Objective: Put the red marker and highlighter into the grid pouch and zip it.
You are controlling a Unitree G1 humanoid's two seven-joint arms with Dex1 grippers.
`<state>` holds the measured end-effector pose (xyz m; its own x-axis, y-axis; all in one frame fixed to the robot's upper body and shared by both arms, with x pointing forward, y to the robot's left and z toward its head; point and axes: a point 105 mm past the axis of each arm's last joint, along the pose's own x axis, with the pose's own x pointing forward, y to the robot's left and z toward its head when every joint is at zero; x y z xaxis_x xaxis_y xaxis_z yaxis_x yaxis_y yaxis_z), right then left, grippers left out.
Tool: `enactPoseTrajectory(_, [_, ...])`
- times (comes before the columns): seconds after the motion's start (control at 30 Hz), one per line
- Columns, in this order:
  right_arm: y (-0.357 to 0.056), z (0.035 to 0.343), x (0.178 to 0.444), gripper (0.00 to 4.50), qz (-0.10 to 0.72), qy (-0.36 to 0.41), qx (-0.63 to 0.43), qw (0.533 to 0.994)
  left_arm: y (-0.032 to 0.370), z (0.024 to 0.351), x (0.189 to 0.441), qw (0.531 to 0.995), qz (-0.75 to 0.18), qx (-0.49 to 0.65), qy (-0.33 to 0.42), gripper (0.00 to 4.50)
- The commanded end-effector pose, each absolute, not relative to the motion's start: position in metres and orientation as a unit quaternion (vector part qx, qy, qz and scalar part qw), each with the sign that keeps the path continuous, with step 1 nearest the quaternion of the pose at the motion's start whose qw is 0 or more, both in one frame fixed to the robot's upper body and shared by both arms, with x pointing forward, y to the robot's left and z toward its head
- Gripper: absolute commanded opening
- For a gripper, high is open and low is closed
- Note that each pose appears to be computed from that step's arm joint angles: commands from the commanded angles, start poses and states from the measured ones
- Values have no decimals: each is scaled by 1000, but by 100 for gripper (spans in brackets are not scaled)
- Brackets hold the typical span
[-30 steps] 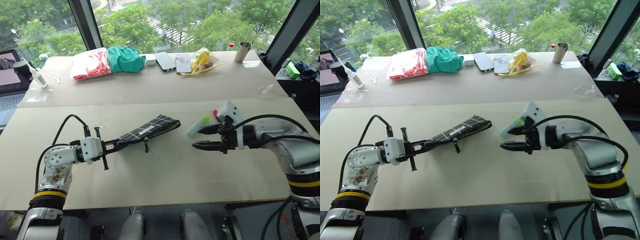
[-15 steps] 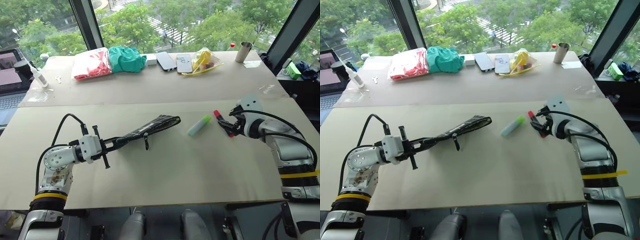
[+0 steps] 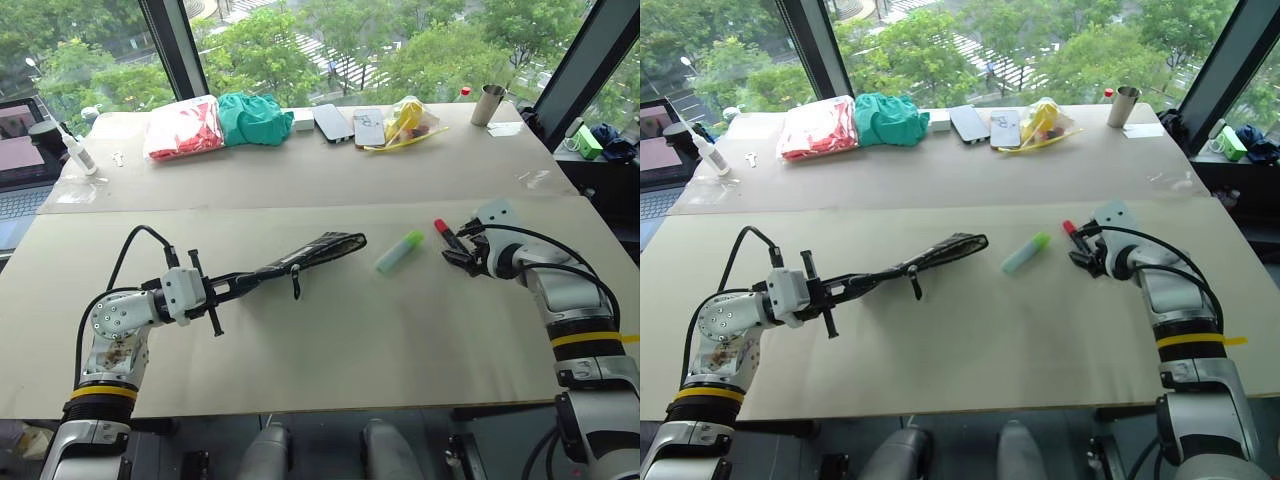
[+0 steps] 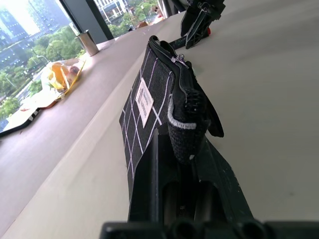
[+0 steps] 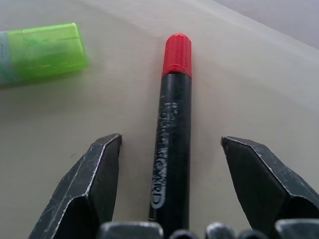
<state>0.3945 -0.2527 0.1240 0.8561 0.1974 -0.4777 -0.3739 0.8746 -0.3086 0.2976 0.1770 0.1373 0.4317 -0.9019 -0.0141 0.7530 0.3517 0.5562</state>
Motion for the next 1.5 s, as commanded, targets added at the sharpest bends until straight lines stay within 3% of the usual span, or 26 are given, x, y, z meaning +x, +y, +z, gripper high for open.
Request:
enactPoseTrajectory(0.03, [-253,106,391,253,156,250,-209,932,179,149,295,811,-501,247,-172,0])
enactPoseTrajectory(0.23, [-255,116,392,54,162,241,-212,933,182,145,293,821,-502,224,-151,0])
enactPoseTrajectory(0.47, [-251,162,404,51,160,152,-230,948,187,133,287,824,-510,219,-117,0])
enactPoseTrajectory(0.57, [-218,217,390,51,260,36,-257,930,186,135,288,823,-510,218,-120,0])
enactPoseTrajectory(0.67, [-182,238,361,51,369,1,-305,878,185,136,289,822,-511,218,-125,0])
enactPoseTrajectory(0.83, [-135,232,323,51,472,-17,-427,771,183,138,290,819,-513,220,-131,0])
enactPoseTrajectory(1.03, [-120,205,319,51,476,-27,-575,664,180,139,290,814,-519,223,-135,0])
enactPoseTrajectory(1.5, [-108,218,330,51,464,-51,-618,633,170,134,290,803,-535,224,-136,0])
